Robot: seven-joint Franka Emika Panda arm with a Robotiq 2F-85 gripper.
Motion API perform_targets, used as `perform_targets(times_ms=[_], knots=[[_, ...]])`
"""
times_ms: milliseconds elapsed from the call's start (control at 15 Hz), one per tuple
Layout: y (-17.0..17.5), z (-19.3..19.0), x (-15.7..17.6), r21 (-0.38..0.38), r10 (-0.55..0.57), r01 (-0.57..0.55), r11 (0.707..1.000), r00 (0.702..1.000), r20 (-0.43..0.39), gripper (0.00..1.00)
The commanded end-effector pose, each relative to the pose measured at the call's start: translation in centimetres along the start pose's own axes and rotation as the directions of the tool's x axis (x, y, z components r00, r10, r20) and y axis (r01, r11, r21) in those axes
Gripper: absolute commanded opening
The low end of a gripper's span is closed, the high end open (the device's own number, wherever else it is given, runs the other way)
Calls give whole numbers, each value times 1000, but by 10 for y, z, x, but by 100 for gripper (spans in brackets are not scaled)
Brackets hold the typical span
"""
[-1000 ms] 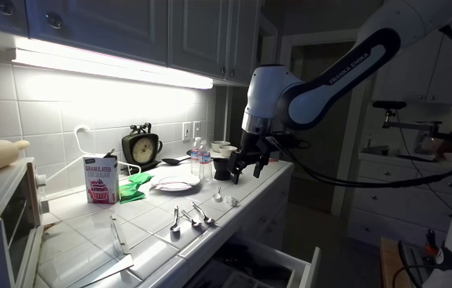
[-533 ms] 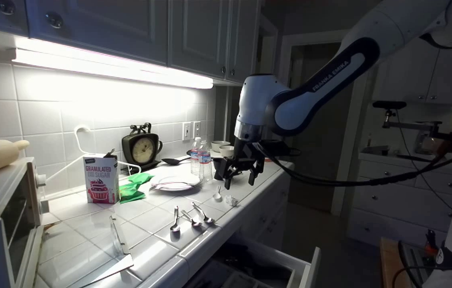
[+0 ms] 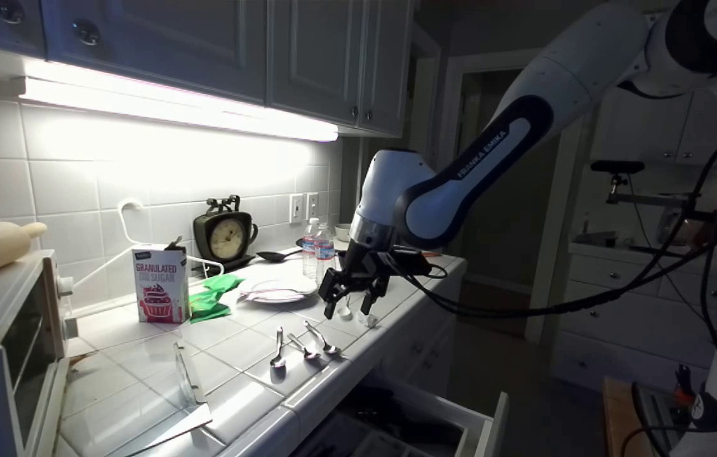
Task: Put the first right spoon on the first left spoon
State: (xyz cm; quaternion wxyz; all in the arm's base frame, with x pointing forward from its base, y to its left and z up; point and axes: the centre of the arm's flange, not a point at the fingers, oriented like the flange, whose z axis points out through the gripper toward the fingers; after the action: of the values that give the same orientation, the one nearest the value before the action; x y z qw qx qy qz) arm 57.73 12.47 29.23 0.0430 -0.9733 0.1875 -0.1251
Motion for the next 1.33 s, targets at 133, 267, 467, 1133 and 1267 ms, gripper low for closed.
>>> perform_targets(times_ms=[133,267,467,1133,1267], knots=[[-20,30,14,36,-61,63,997,997,-40,100],[-26,36,14,35,-82,83,996,996,-47,100],[-32,44,15,32,-98,100,995,994,-52,82],[-35,63,23,-4,-106,106,994,993,-49,5],[-36,60,24,-17,-93,92,996,995,-45,0]])
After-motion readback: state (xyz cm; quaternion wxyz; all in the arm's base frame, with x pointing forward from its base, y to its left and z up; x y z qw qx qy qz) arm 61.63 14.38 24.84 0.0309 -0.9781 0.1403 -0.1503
